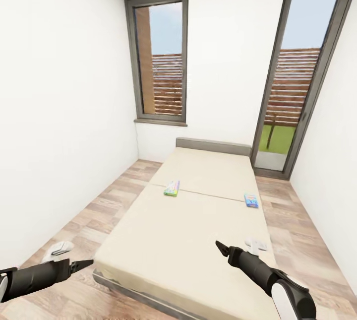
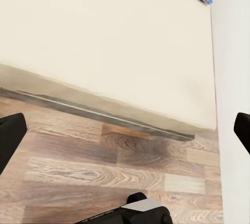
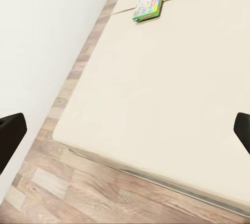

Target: Put all the toys in the child's room - the three board games (two on the bed and one on the table), the two jigsaw puzzles on the table, and the tennis ball on the table - inside the toy box on the table in the child's room.

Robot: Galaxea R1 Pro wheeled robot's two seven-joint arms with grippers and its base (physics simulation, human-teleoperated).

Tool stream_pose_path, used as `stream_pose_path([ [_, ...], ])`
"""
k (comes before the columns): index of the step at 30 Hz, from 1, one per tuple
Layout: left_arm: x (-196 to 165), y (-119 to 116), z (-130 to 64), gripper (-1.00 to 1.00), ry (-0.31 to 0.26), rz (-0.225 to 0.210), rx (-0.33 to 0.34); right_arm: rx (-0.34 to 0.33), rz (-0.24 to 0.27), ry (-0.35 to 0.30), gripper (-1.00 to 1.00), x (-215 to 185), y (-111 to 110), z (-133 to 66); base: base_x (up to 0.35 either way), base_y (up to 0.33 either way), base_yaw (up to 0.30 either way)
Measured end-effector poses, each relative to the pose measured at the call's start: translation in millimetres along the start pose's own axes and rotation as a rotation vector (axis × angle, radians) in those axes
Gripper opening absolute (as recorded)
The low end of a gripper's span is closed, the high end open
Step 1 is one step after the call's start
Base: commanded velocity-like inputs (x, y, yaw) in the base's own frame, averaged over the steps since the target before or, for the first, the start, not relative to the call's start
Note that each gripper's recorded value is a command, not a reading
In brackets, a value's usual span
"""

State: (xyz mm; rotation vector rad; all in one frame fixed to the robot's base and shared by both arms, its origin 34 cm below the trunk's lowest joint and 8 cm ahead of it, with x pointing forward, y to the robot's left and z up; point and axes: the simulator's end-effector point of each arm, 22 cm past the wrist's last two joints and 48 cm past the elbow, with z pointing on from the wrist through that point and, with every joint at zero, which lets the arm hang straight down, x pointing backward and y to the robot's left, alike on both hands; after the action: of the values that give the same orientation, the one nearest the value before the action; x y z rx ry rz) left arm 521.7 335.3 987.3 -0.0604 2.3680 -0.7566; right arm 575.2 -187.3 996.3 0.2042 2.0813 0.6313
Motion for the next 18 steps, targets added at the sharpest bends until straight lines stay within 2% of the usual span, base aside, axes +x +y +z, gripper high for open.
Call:
stream_pose_path([
  [18,0.0,-1.1,0.3,1.00,-0.001,-0.001,0.004,0.008,-0.003,0.009,1.00,4.2,0.4,1.8,0.000,0.000,0.287],
])
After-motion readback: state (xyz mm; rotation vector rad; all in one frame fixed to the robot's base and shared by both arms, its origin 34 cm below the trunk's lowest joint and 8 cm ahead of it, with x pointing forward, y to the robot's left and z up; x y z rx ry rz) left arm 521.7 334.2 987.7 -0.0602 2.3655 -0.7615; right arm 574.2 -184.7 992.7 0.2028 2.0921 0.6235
